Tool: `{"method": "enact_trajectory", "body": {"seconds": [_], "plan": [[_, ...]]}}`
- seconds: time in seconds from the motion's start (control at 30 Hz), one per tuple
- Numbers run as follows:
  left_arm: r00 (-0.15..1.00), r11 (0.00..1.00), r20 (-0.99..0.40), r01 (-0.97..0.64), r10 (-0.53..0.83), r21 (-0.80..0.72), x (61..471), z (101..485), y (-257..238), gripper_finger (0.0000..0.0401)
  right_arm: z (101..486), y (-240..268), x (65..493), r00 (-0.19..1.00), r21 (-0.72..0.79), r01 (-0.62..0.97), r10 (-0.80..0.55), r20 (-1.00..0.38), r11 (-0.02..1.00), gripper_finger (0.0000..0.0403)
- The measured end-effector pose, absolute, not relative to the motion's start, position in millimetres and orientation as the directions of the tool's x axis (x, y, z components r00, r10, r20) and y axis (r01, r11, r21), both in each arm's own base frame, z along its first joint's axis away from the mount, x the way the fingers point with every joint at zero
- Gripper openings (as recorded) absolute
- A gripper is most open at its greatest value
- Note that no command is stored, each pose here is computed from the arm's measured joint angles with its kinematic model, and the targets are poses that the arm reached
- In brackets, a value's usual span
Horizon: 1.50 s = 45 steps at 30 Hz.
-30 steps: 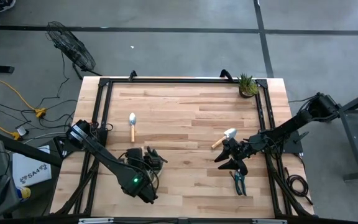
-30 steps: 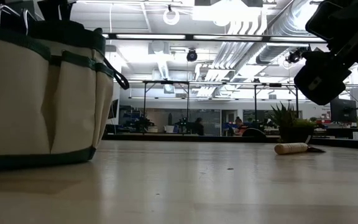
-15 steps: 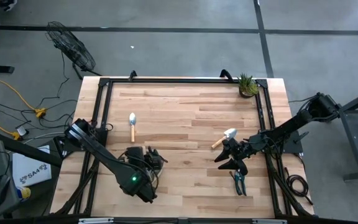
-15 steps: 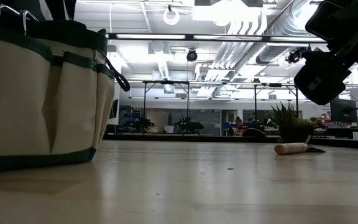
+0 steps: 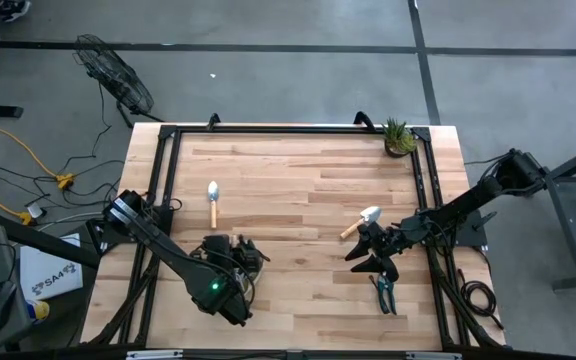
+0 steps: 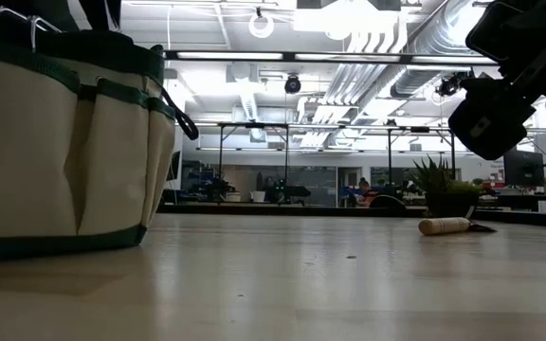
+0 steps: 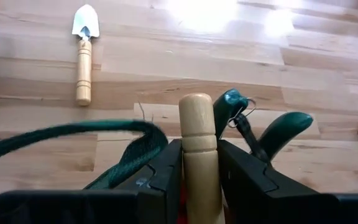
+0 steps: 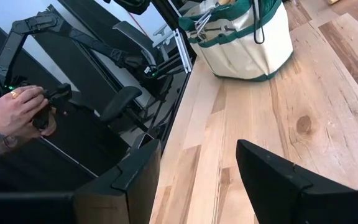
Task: Pick & Place Garden tools in Gardening bag
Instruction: Put the hand rake into the gardening bag
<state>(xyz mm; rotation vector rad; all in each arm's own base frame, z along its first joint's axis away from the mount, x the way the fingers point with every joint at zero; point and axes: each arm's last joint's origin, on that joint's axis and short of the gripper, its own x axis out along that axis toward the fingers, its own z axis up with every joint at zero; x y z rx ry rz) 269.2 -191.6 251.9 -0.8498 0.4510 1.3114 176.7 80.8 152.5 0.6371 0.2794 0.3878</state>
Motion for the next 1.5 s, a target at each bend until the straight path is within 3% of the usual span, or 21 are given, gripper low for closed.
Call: {"method": "enact_trajectory", "body": {"seconds": [1.5], "plan": [[0.298, 0.046, -0.712, -0.936, 0.636, -0.35, 263.0, 257.6, -199.9, 0.01, 152.5, 80.9, 176.7, 0.891, 0.623, -0.265, 0.434, -0.134, 0.736, 0.0204]]}}
